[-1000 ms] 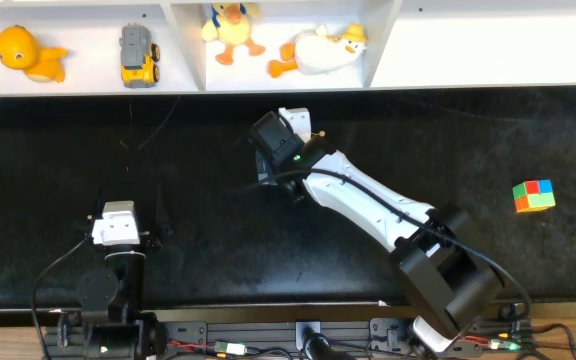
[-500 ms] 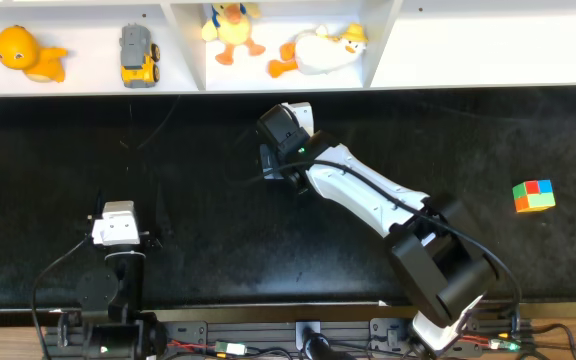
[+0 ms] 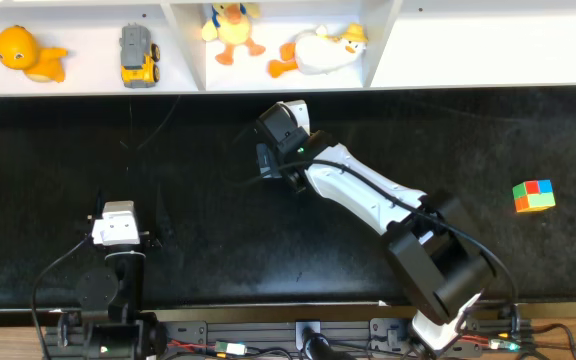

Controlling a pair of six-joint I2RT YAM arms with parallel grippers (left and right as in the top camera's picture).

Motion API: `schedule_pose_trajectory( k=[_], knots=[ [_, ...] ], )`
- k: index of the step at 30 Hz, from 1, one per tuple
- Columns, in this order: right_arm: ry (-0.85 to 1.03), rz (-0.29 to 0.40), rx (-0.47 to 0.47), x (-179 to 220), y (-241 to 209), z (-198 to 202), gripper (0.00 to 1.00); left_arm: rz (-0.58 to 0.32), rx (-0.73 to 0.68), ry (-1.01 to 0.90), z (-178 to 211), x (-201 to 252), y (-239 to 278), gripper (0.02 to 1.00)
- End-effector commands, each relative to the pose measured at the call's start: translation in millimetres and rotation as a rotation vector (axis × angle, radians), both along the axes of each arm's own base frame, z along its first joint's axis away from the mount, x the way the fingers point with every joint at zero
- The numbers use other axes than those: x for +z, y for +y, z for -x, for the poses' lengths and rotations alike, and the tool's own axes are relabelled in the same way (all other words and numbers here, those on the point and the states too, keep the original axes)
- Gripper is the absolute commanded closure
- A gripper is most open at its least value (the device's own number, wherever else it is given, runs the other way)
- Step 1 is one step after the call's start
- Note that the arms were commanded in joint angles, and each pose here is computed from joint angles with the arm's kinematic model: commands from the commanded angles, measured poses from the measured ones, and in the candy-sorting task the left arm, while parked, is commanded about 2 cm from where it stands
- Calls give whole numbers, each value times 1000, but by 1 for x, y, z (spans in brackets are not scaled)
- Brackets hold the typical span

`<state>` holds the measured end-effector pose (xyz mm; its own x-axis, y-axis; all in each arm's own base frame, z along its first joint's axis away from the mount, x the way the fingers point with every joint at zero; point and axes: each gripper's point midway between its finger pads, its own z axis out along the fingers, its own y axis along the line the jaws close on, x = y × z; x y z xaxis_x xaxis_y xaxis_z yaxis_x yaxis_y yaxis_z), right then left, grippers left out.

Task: Store Toys

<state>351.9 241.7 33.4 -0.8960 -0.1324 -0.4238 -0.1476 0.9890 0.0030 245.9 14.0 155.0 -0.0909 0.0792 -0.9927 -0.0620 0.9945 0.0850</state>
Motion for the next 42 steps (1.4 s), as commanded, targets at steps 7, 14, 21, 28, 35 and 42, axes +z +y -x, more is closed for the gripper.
schedule_pose_trajectory(
  k=[7, 14, 21, 28, 35, 42],
  knots=[
    [12, -26, 16, -1, 9, -4, 123, -16, 3, -6, 1, 1, 1, 20],
    [15, -25, 13, -1, 9, -3, 562, -16, 3, -6, 1, 1, 1, 20],
    [22, -21, 13, -2, 8, -1, 838, -16, 3, -6, 1, 1, 1, 20],
    [29, -14, 13, 0, 5, 1, 906, -16, 3, -6, 1, 1, 1, 20],
    [39, 52, -4, 20, -17, 15, 921, -16, 3, -6, 1, 1, 1, 20],
    [-2, 70, -32, 42, -50, 42, 939, -16, 3, -6, 1, 1, 1, 20]
  ],
)
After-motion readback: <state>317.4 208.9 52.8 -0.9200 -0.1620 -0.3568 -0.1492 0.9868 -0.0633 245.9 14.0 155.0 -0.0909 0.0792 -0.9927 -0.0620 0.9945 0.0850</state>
